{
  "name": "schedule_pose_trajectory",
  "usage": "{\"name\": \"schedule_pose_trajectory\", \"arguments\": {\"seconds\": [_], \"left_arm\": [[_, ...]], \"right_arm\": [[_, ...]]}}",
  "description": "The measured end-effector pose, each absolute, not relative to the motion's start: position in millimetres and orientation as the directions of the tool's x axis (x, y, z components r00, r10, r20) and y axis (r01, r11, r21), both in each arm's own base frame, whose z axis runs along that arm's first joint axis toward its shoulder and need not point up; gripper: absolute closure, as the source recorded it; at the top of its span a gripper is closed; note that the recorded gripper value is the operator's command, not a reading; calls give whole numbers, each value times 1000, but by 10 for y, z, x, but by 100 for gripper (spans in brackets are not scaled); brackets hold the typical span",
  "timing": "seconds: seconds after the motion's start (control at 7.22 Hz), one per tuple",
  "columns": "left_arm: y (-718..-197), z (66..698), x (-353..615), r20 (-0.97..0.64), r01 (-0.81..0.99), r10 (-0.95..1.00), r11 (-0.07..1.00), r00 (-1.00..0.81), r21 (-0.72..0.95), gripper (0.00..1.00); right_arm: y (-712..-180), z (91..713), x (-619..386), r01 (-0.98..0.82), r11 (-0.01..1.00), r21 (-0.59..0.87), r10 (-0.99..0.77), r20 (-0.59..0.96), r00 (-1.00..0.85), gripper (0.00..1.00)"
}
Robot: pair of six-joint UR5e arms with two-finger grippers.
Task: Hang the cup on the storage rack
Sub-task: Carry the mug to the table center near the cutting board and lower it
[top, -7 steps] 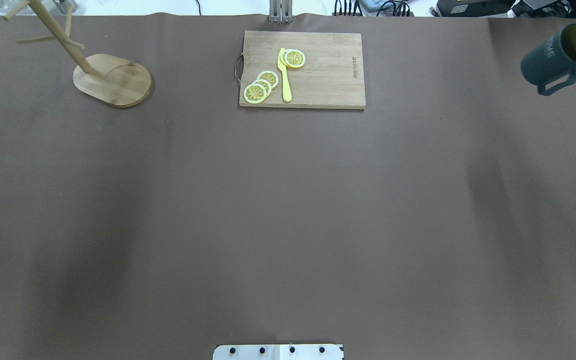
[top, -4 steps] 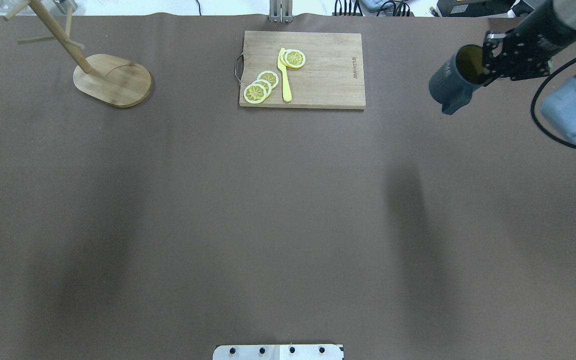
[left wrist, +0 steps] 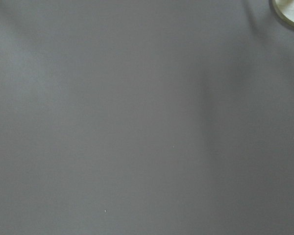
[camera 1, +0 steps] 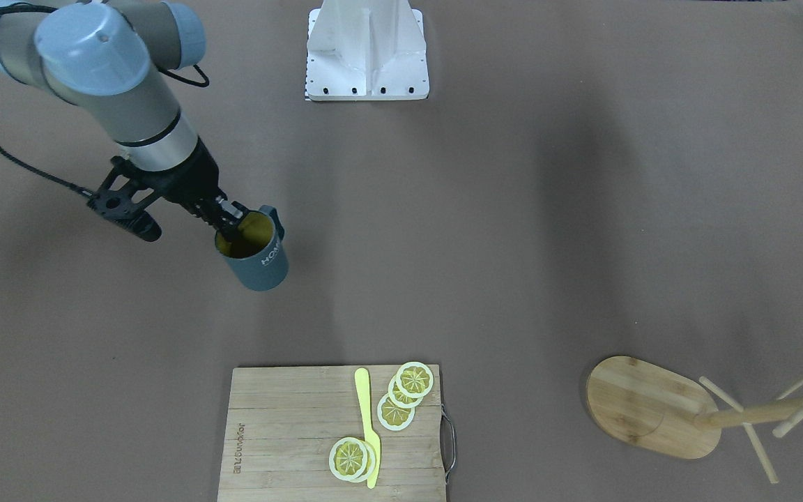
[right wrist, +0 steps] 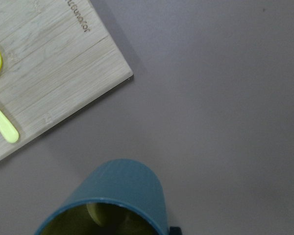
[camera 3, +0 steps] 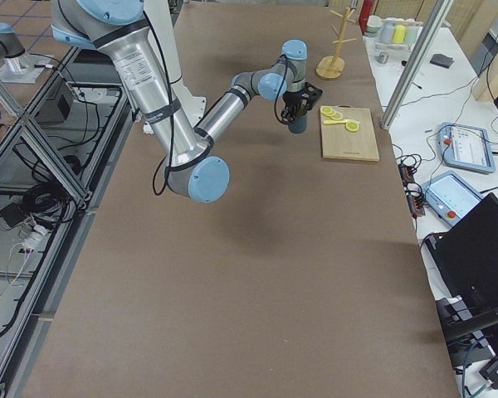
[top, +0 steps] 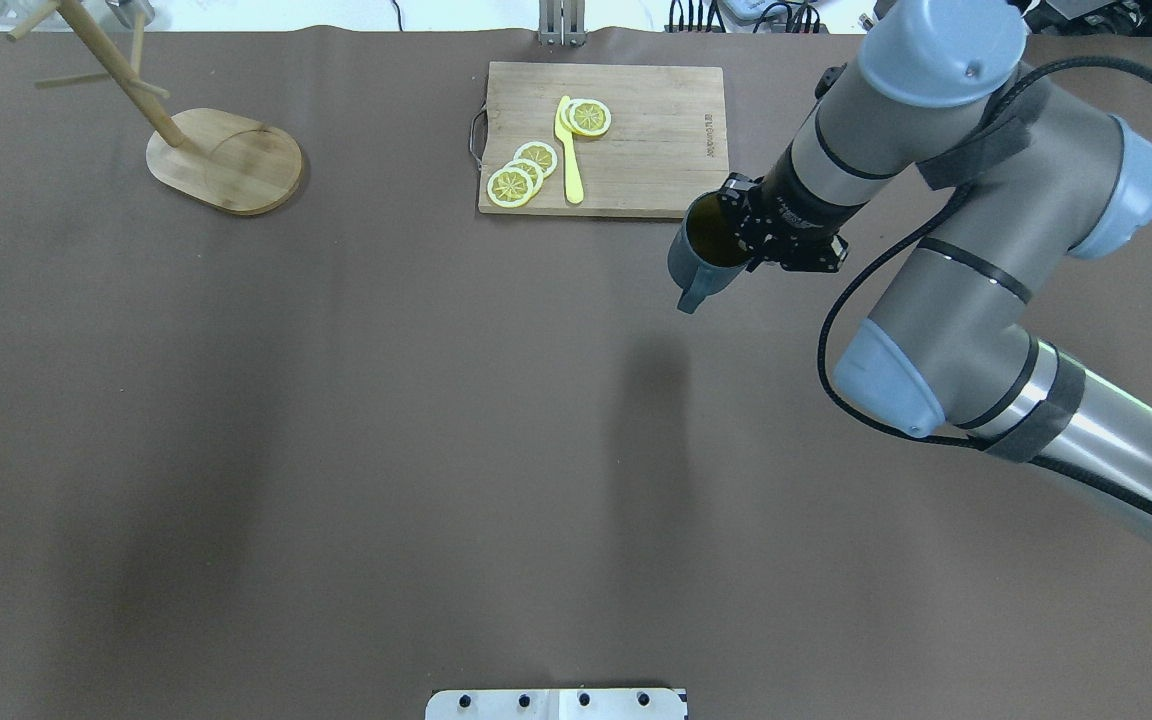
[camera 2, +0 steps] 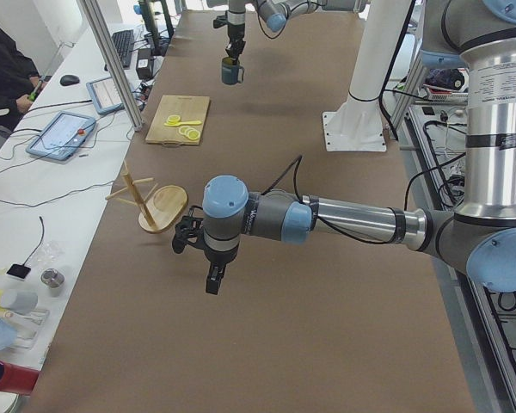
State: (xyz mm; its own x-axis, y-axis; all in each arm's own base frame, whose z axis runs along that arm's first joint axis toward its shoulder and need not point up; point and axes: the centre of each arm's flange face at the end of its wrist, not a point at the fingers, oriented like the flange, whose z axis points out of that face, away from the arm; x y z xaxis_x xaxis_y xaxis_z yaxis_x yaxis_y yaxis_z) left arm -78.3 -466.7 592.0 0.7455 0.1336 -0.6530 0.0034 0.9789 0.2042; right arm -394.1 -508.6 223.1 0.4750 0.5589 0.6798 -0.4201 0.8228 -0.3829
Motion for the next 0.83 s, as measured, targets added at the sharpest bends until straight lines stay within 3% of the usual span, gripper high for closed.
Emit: {"name": "schedule_pose_trajectory", "arguments": {"seconds": [0.83], "left_arm": [[-4668,5925,-783,-657,18,115,981,745,192,1]], "right_arm": [[-5121,1839,-5123,-488,698,-525,715,555,426,100]]}}
